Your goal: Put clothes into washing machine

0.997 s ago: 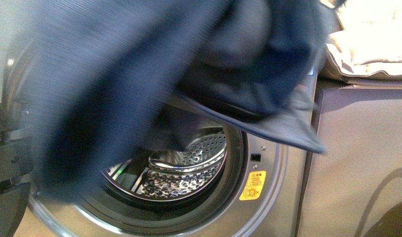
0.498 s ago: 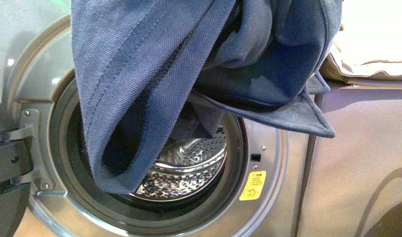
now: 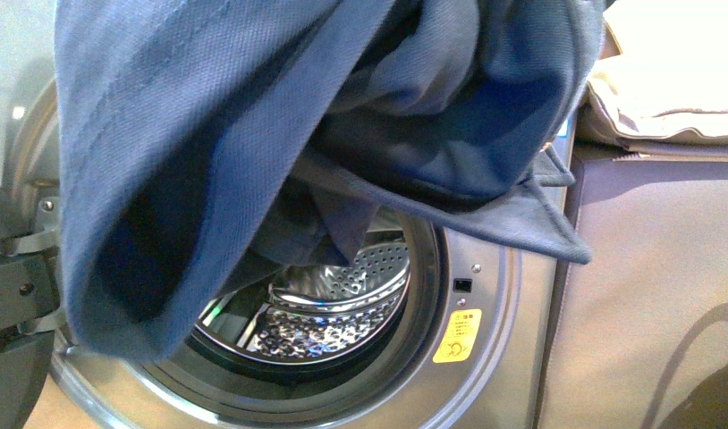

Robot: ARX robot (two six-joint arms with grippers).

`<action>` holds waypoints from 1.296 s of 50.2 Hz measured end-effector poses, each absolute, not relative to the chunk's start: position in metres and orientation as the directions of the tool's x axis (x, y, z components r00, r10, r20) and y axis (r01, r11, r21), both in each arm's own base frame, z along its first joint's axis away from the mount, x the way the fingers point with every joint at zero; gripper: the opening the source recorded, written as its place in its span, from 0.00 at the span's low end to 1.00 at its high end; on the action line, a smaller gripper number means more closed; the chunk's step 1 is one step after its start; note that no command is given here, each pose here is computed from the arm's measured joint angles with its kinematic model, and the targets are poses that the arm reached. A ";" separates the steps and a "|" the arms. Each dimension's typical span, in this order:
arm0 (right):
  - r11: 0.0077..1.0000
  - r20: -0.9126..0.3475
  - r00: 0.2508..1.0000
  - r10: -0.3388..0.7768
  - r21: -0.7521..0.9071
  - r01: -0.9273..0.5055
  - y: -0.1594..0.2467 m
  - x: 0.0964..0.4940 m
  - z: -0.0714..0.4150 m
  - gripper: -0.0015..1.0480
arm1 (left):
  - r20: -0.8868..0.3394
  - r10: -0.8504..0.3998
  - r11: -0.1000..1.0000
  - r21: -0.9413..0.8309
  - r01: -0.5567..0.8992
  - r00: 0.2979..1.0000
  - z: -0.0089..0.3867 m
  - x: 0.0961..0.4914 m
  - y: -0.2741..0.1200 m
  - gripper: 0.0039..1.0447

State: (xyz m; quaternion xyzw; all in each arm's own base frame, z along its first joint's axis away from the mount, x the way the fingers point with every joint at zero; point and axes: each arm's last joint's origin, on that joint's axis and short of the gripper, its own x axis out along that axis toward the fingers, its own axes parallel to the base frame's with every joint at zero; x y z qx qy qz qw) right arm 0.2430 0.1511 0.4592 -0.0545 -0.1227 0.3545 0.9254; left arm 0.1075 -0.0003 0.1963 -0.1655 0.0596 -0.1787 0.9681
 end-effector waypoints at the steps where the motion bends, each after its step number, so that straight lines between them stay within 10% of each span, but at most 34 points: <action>1: 0.743 0.189 0.719 0.669 -0.188 -0.642 0.151 0.243 0.459 0.07 | -0.048 -0.377 0.876 -0.343 0.339 0.925 0.200 0.109 0.000 0.94; 25: 0.743 0.189 0.719 0.669 -0.188 -0.642 0.151 0.243 0.459 0.07 | 0.075 -0.507 0.824 -0.252 0.508 0.859 0.295 0.169 0.016 0.94; 65: 0.743 0.189 0.719 0.669 -0.188 -0.642 0.151 0.243 0.459 0.07 | 0.180 -0.863 0.459 -0.109 0.882 0.472 0.353 0.212 -0.033 0.94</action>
